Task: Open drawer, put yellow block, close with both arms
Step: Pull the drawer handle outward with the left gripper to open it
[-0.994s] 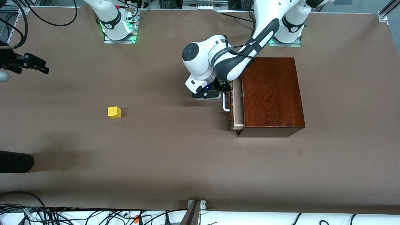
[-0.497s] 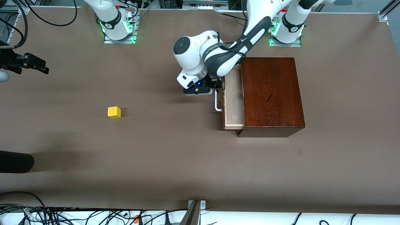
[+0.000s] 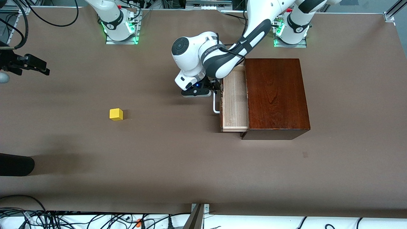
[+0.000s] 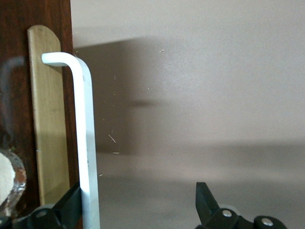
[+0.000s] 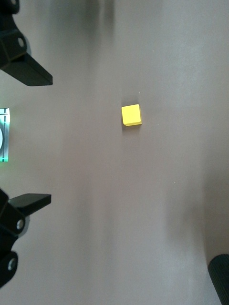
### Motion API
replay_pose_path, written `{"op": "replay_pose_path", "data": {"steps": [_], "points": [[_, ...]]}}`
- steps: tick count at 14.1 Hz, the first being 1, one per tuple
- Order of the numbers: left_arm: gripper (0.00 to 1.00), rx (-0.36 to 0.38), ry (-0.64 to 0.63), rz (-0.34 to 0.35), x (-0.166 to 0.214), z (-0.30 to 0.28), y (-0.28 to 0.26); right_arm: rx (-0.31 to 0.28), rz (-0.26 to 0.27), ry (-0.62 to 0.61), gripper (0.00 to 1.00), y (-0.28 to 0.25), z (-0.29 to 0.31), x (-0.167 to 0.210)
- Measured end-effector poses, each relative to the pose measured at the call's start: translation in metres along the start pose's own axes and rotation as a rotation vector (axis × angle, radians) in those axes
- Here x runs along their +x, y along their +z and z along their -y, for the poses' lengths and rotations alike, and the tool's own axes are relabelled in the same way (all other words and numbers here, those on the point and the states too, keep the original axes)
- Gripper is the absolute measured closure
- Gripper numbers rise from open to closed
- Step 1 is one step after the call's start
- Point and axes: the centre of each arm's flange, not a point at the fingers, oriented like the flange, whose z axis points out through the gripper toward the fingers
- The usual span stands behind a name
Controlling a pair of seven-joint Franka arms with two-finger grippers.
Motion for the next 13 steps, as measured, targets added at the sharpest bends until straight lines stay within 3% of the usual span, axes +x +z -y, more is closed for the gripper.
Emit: {"op": "replay_pose_path", "data": {"steps": [4, 13], "points": [[0.0, -0.055, -0.002, -0.013, -0.003, -0.024, -0.007, 0.0, 0.0, 0.0, 0.0, 0.0, 0.0, 0.0], [0.0, -0.093, -0.027, -0.023, 0.002, -0.033, -0.019, 0.0, 0.001, 0.0, 0.0, 0.0, 0.0, 0.0]]}}
